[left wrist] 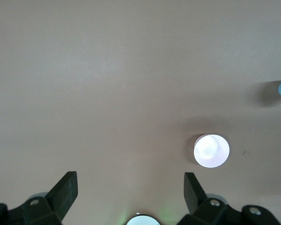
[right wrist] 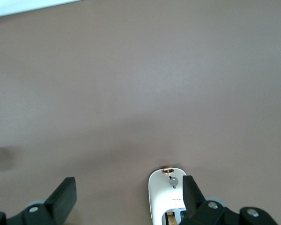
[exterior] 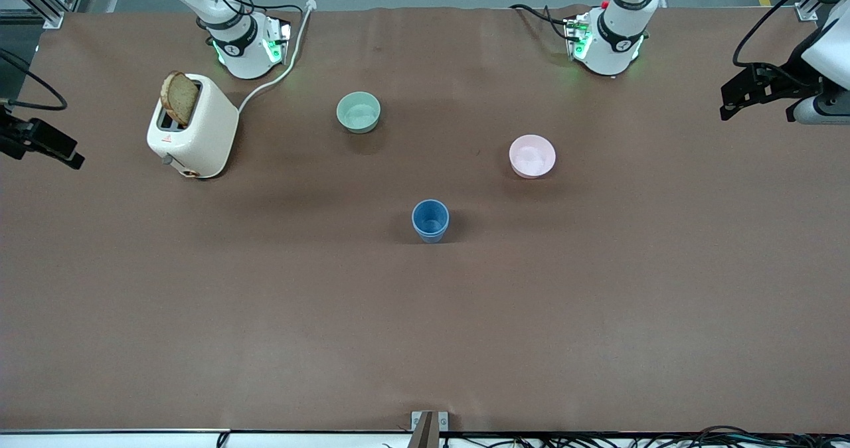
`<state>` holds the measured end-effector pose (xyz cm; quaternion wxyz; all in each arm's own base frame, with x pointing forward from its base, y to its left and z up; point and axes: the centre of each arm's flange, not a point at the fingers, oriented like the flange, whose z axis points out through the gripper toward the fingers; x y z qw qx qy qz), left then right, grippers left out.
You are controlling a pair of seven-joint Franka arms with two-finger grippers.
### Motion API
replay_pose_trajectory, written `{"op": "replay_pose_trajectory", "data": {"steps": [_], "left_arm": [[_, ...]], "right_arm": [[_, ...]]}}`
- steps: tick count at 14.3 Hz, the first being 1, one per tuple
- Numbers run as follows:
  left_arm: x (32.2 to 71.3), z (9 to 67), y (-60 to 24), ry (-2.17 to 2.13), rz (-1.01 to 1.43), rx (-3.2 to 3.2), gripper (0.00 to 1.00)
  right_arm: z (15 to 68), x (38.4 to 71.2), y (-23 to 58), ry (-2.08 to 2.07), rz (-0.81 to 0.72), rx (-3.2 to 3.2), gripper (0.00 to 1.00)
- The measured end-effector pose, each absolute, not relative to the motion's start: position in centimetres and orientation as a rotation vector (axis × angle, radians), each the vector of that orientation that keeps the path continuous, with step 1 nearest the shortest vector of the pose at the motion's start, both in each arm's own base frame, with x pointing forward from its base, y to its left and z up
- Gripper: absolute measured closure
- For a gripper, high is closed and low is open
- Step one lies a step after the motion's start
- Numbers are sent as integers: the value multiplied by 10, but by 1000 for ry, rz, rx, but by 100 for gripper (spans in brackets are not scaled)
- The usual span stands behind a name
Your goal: Stack blue cups with both arms
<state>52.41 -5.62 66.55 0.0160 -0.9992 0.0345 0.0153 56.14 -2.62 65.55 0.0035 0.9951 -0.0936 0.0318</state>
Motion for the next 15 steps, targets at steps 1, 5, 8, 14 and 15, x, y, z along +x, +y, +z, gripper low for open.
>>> {"op": "replay_pose_trajectory", "data": {"steps": [1,5,8,14,15], "left_arm": [[524,666,-56,107,48,-3107,0],[524,666,-55,105,47,-3108,0],[524,668,-54,102,39,-3108,0],[524,669,-54,101,35,-3108,0],[524,669,-54,101,35,-3108,0]], "right_arm": [[659,560,-26,-291,104,3120,0],[659,557,-26,-250,65,3123,0],[658,555,-26,-226,45,3124,0],[656,556,-29,-231,40,3124,0],[656,555,-31,-236,40,3123,0]]}}
